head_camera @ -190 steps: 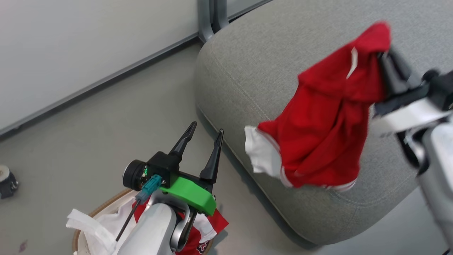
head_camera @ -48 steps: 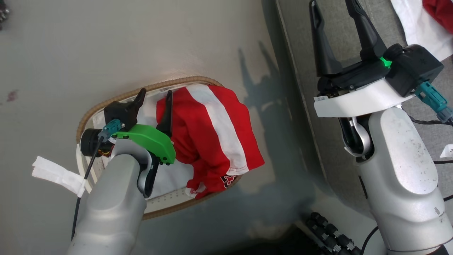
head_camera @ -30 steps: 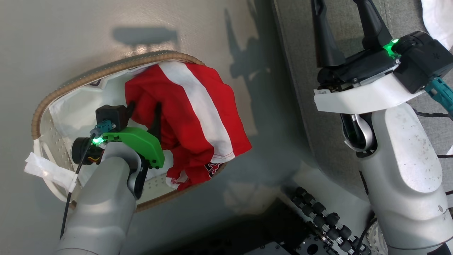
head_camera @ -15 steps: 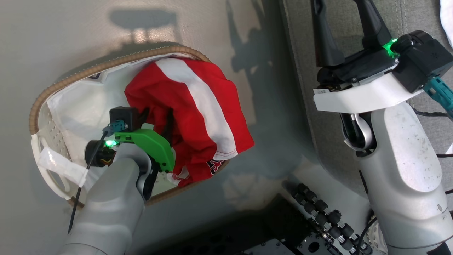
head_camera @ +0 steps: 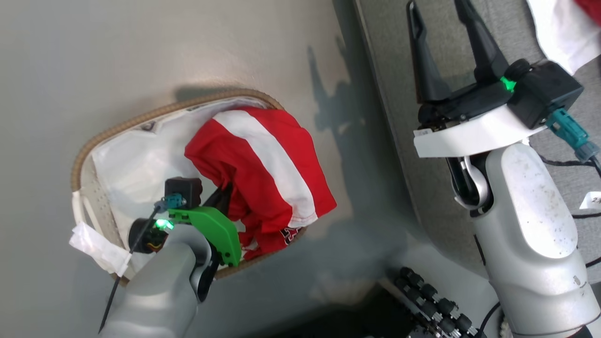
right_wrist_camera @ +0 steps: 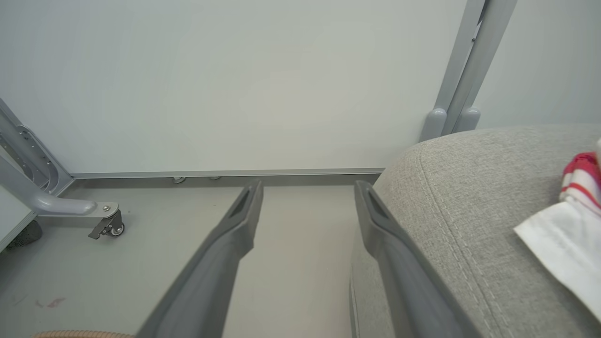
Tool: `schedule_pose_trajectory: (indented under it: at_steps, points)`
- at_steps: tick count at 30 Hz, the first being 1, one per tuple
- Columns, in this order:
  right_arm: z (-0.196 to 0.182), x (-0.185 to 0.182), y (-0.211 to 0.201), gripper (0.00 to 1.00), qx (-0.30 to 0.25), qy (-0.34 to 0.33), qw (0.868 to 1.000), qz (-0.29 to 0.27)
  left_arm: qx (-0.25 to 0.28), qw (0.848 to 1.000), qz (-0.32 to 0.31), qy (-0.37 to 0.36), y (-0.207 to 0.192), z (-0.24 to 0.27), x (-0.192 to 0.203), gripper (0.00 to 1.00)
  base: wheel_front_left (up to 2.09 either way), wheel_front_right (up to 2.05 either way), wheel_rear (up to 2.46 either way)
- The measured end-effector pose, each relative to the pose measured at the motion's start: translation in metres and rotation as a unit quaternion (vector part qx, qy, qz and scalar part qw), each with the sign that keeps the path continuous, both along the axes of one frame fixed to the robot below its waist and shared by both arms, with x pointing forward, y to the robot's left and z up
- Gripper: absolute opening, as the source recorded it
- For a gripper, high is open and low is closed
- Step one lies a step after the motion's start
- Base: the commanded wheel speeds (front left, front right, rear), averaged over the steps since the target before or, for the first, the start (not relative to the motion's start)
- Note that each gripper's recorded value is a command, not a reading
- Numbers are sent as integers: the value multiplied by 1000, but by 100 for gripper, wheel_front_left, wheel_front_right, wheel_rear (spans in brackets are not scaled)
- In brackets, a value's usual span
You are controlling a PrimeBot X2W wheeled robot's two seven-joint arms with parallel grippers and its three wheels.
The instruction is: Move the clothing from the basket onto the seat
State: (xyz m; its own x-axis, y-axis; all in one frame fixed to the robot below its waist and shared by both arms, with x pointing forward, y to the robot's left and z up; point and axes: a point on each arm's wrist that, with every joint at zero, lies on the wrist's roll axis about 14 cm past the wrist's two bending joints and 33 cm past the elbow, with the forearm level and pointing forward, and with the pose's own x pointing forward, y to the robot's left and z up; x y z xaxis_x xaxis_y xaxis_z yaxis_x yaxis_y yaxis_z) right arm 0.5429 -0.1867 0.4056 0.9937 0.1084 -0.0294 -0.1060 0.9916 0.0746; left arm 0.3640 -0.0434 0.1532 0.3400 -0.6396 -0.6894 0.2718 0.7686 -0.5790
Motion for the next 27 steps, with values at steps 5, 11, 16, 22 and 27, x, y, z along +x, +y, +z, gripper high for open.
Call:
schedule_pose_trajectory:
  at_steps: [5, 11, 16, 22, 27]
  points:
    - [16, -13, 0, 100, 2, -3, 1000, -5, -8, 999, 3, -40, 3, 32, 10, 0, 0, 0, 0]
    - [31, -36, 6, 100, 9, -1, 1000, -3, -18, 996, 33, -83, 14, 73, 12, 0, 0, 0, 0]
    - [48, -55, 11, 100, 18, -8, 1000, -2, -31, 987, 64, -143, 24, 118, 23, 0, 0, 0, 0]
    - [65, -78, 21, 100, 26, -17, 1000, 5, -53, 967, 87, -233, 30, 179, 33, 0, 0, 0, 0]
    - [77, -95, 31, 100, 34, -26, 999, 15, -71, 944, 109, -304, 37, 231, 41, 0, 0, 0, 0]
